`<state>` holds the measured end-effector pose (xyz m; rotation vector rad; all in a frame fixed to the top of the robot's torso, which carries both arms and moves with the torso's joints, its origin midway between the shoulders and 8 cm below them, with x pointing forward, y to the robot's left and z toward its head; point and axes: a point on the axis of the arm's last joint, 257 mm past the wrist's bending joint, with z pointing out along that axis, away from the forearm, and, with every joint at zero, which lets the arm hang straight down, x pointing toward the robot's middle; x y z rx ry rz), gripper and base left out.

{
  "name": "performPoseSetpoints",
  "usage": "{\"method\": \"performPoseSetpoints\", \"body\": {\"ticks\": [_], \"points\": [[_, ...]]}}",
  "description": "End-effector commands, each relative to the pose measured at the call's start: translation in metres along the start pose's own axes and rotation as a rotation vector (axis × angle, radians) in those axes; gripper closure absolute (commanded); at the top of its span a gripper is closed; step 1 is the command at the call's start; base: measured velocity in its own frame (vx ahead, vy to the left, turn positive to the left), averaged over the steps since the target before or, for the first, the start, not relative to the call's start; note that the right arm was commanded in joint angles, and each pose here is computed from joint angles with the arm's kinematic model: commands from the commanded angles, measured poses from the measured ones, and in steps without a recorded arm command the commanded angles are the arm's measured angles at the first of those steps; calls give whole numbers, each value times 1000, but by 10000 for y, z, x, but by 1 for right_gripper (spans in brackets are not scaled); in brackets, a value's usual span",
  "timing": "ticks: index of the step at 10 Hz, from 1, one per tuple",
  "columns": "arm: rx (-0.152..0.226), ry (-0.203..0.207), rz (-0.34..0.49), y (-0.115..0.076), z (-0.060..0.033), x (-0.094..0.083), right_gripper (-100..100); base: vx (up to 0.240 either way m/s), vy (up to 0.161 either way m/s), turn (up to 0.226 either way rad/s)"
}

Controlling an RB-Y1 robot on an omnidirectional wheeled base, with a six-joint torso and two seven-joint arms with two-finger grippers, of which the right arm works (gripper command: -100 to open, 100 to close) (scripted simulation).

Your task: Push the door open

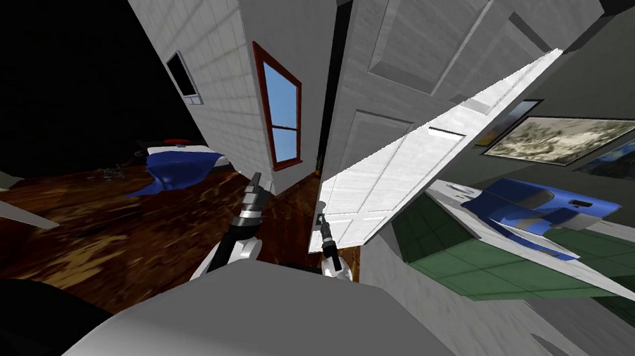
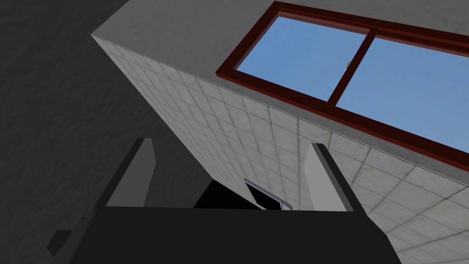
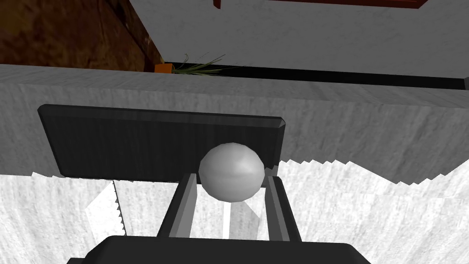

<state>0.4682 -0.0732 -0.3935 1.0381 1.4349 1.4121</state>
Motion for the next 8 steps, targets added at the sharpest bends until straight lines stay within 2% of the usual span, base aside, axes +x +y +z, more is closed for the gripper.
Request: {"method": "performPoseSetpoints", "body": {"ticks": [1, 2, 8], "points": [[-3, 0, 1, 12, 6, 1, 100, 0, 0, 0], [6, -30, -21, -27, -24, -231, 100, 89, 82, -32], [7, -115, -31, -26, -48, -661, 100, 182, 143, -57]]}}
